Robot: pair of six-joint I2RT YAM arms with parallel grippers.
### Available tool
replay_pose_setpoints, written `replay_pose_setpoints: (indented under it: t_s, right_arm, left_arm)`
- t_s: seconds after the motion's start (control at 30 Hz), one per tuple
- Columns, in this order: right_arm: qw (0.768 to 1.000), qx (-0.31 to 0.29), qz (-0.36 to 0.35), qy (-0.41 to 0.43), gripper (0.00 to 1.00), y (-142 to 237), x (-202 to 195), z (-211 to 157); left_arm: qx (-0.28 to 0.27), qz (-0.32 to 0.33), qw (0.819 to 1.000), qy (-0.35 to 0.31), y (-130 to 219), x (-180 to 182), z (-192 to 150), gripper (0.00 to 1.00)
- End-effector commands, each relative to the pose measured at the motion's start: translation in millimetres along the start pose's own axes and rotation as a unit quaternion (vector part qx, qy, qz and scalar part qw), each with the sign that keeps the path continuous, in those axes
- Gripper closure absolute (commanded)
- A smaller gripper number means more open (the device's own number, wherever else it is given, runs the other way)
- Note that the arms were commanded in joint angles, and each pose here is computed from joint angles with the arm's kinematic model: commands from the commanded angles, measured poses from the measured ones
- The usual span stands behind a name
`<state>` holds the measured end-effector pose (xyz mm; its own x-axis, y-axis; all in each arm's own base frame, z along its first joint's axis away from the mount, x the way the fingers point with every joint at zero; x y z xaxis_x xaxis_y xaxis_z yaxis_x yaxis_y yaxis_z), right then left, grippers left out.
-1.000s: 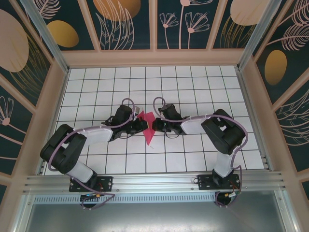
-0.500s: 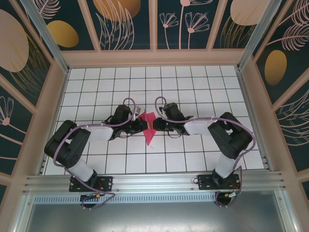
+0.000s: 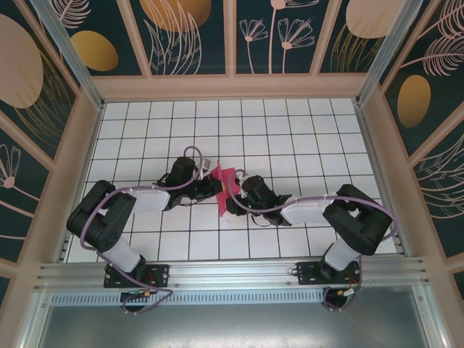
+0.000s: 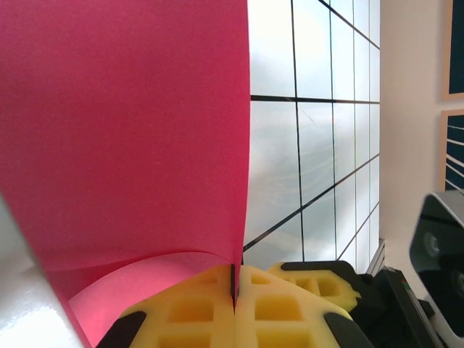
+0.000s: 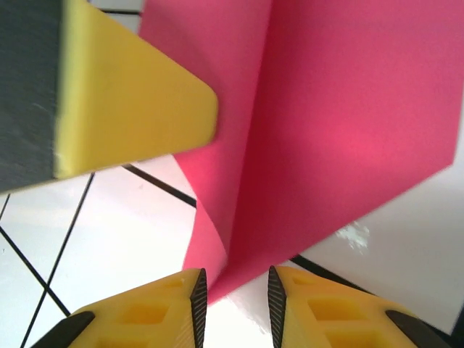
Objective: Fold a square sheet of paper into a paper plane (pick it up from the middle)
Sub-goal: Fourth fold the wing at the center of the table.
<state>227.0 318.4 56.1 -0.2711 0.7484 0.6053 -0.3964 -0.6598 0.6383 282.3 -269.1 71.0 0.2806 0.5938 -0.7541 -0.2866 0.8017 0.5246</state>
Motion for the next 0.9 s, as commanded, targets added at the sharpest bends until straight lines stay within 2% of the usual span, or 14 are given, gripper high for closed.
replay_pose_setpoints:
  t_s: [0.0, 0.4, 0.57, 0.67, 0.8, 0.87]
  right_arm:
    - [0.998, -0.063, 0.010, 0.017, 0.68, -1.7, 7.1, 19.1]
    - [0.997, -0.059, 0.051, -0.003, 0.69, -8.9, 7.7, 1.5]
    - [0.997, -0.062, 0.045, 0.006, 0.70, -16.3, 7.7, -5.4]
    - [0.997, -0.069, 0.045, 0.010, 0.74, -18.2, 8.8, -4.7]
    - [0.997, -0.075, 0.024, 0.014, 0.88, -19.2, -0.6, -5.4]
    - [0.997, -0.073, 0.018, 0.018, 0.91, -19.4, -4.1, -8.1]
  left_arm:
    - [-0.009, -0.009, 1.000, 0.006, 4.2, -5.1, 4.4, 1.00]
    - [-0.013, -0.010, 1.000, 0.017, 3.6, -4.5, 5.1, 0.99]
    - [-0.014, -0.013, 1.000, 0.021, 3.9, -5.1, 4.8, 0.98]
    - [-0.014, -0.011, 1.000, 0.023, 4.1, -4.1, 3.7, 0.97]
    - [-0.017, -0.007, 0.999, 0.029, 4.7, -2.7, 4.2, 0.96]
    - [-0.019, -0.007, 0.999, 0.032, 5.3, -3.1, 5.0, 0.94]
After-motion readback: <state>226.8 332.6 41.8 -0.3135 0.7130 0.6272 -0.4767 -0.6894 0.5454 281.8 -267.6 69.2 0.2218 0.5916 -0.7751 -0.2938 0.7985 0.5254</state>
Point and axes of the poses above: each hand's point on the last joint's axis, 136 mm out from that joint toward the fingers, its own y axis back along the fingers, its own x axis along the line the jaws close on, z = x × y, the point moved 1 cm from there along y, back along the fingers, and after that the axes turned 13 degrees about -y, right-handed, at the moved point
